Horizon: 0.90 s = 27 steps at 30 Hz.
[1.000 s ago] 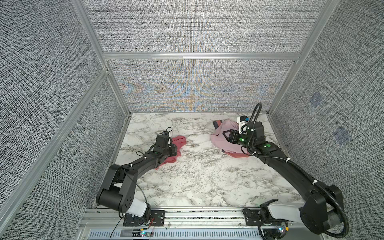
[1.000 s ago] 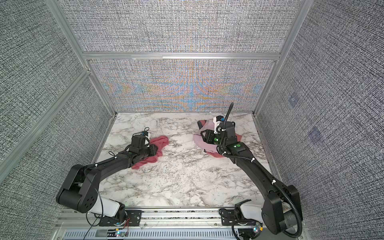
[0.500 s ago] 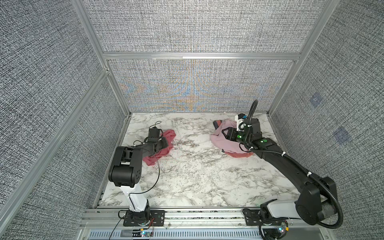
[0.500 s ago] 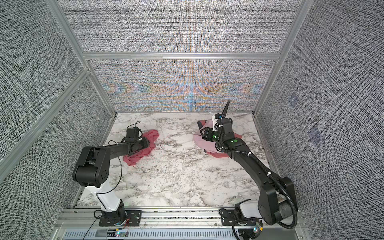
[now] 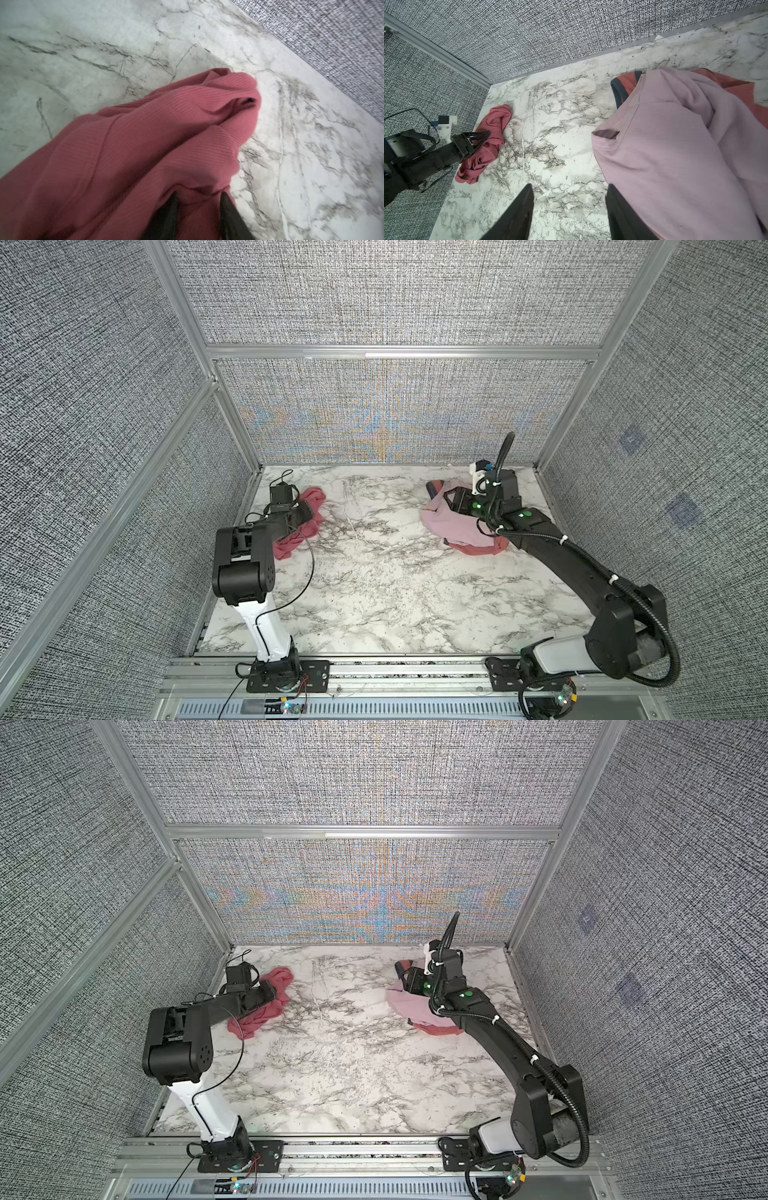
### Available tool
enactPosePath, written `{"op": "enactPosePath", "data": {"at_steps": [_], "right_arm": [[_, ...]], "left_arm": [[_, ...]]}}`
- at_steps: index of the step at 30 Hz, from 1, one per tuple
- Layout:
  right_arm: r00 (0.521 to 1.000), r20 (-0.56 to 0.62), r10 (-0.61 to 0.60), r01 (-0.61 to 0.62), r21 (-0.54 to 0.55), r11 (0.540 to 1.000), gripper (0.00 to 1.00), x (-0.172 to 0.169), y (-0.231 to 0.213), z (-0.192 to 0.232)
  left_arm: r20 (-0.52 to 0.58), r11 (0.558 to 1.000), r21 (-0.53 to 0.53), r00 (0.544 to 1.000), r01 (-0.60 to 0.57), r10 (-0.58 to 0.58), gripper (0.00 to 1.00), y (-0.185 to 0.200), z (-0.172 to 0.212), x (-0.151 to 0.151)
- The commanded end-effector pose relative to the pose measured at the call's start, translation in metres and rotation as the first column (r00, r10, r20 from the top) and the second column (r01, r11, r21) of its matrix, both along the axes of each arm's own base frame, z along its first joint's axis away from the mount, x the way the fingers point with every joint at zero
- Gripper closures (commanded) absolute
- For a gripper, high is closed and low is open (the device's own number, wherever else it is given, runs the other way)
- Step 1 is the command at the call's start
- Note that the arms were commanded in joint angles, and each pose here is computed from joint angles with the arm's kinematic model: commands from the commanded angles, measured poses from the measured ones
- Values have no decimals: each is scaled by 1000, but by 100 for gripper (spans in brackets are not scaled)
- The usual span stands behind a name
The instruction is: Pick out a specific cloth from the pile
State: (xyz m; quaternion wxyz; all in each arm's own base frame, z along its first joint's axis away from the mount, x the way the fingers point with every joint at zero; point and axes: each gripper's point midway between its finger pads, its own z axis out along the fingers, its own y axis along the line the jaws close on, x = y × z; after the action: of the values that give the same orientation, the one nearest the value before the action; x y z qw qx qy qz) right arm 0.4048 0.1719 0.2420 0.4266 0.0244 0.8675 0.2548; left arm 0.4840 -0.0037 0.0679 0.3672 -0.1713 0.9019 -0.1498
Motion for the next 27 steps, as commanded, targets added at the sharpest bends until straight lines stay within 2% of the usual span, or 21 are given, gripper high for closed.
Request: {"op": "enactPosePath", "data": {"at_steps": [1, 5, 9, 12, 16, 19, 22, 27], "right_arm": [[999, 47, -22, 24, -58, 998, 43, 0, -12, 12], [990, 119, -77, 95, -150, 984, 42, -5, -38, 24], [960, 194, -202, 246, -241, 939, 39, -5, -84, 17], [929, 224, -296, 355, -306, 883, 37, -3, -122, -2], [869, 263, -418, 494, -438, 751, 35, -12, -172, -45], [822, 319, -471, 569, -477, 670, 34, -18, -200, -65], [796, 357, -489, 606, -475, 638, 32, -21, -214, -86], [789, 388, -476, 615, -508, 603, 31, -24, -224, -114]], "left_arm": [[48, 999, -8, 998, 32, -31, 60, -7, 24, -12], [131, 999, 42, 991, 20, -25, 58, -6, 58, -36], [225, 994, 107, 974, 5, -29, 52, -8, 85, -53], [274, 981, 194, 961, -19, -35, 50, -6, 96, -57], [340, 960, 278, 938, -38, -61, 47, 0, 108, -57], [428, 936, 349, 896, -39, -123, 36, -1, 117, -63], [501, 902, 426, 847, -64, -177, 30, 1, 127, -74], [529, 846, 505, 836, -172, -146, 29, 21, 114, -96]]}}
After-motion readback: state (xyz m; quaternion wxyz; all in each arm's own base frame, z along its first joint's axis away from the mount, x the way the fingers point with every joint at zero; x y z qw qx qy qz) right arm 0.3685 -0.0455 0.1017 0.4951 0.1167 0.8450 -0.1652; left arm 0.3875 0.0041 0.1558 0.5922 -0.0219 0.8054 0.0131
